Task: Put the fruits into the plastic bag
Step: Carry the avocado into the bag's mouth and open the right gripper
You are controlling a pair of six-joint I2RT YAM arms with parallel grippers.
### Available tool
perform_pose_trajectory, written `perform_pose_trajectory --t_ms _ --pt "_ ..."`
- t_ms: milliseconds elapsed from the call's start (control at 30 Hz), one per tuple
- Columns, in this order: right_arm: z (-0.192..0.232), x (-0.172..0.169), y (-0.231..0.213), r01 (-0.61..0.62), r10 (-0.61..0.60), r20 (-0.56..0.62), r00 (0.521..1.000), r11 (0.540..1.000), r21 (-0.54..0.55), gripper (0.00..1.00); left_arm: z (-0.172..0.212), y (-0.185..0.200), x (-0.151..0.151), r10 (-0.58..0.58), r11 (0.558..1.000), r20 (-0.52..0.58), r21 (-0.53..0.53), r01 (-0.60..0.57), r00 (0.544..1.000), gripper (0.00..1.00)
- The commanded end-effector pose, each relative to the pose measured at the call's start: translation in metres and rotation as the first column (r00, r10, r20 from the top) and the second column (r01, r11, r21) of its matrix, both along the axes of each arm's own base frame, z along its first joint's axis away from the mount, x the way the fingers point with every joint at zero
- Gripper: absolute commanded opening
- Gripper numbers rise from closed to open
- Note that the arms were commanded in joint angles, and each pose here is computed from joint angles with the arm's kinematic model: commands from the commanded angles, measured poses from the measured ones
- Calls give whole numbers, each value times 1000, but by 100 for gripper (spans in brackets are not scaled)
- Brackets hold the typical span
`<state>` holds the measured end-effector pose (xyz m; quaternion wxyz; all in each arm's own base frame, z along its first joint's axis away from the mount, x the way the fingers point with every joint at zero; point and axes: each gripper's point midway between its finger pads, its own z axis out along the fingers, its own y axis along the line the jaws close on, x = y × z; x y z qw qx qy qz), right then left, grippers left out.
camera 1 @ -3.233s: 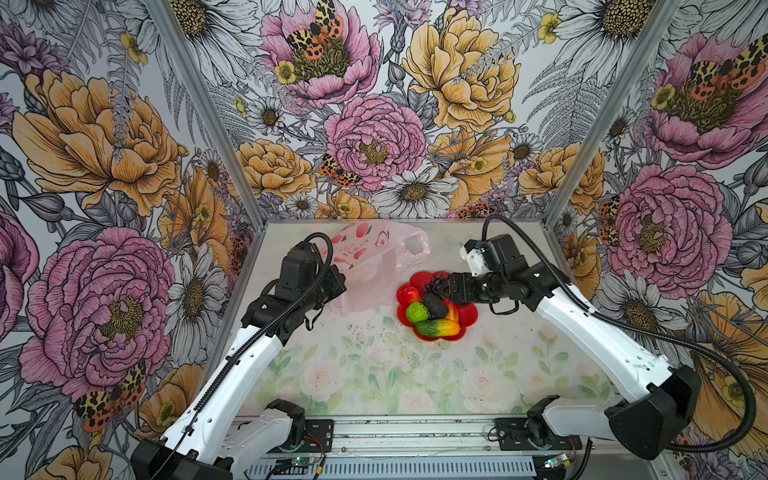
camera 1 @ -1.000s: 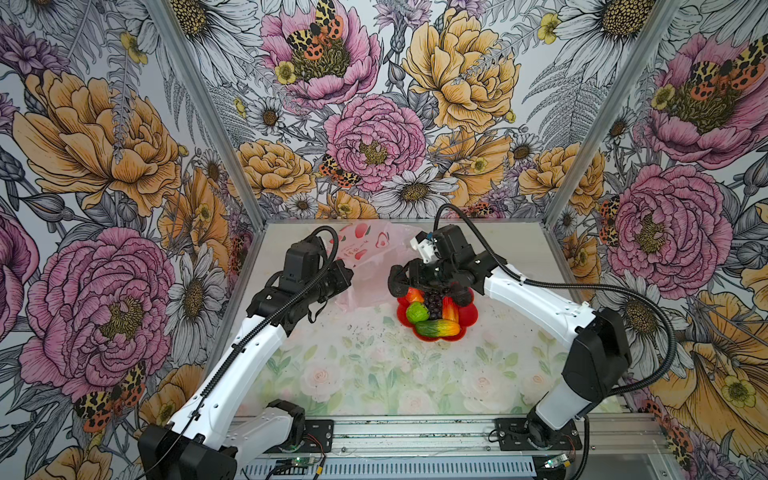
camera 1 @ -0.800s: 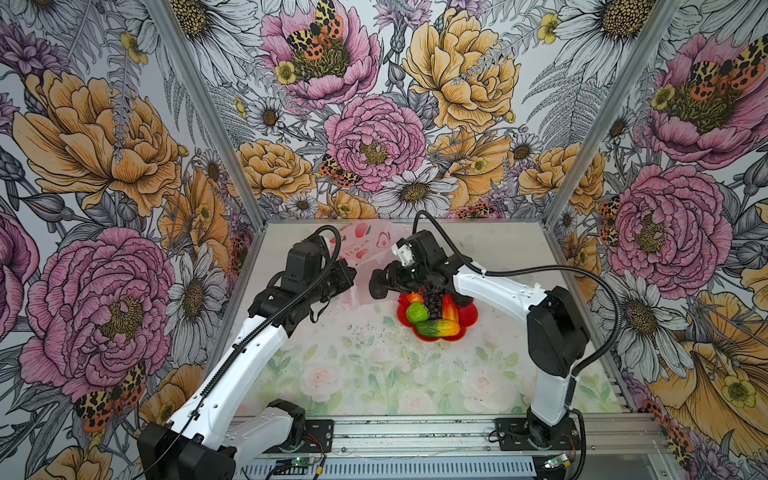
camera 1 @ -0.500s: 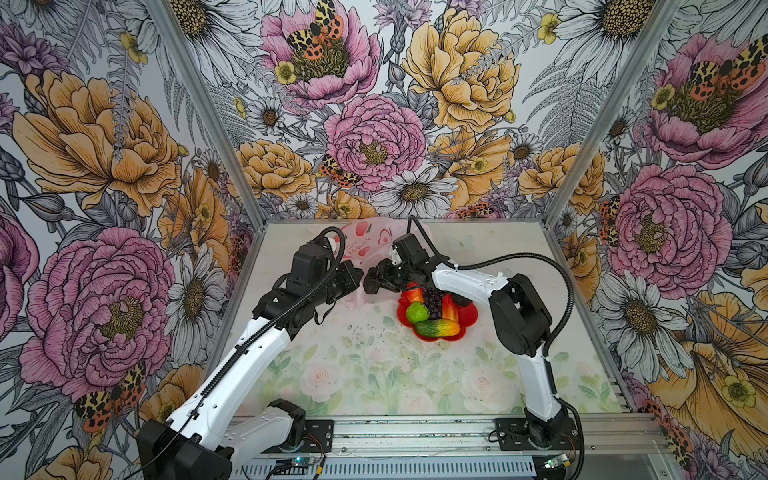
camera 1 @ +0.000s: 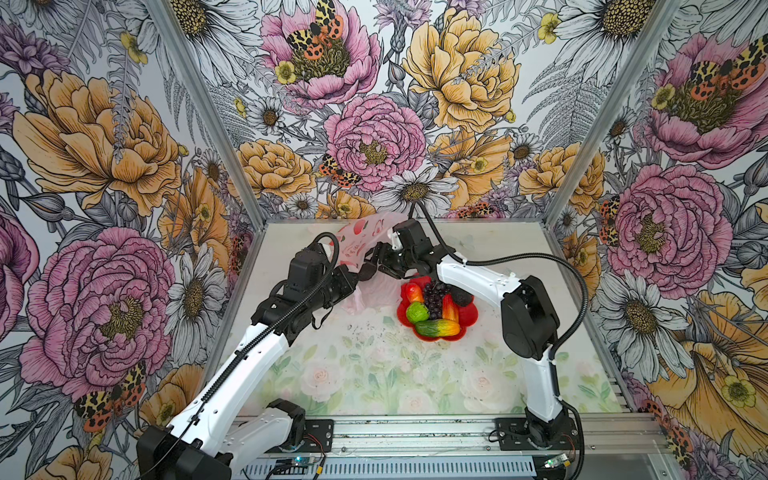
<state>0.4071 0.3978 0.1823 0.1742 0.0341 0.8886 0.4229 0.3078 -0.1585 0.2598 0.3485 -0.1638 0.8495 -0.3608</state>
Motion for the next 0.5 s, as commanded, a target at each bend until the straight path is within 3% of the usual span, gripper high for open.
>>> perform_pose_trajectory --t_ms 0,133,300,467 --pt "35 -32 -41 -6 14 86 996 996 -90 99 5 -2 4 -24 1000 29 -14 25 999 0" --pt "31 -72 -96 30 -9 82 997 966 -258 100 1 1 6 -25 1000 17 -13 26 1000 0" --pt "-7 -119 -166 10 -21 -14 1000 843 -537 100 -1 0 9 -32 999 18 -5 33 999 0" --pt "-28 -139 -196 -26 -28 -76 997 777 -630 96 2 -9 8 -65 998 26 6 65 998 0"
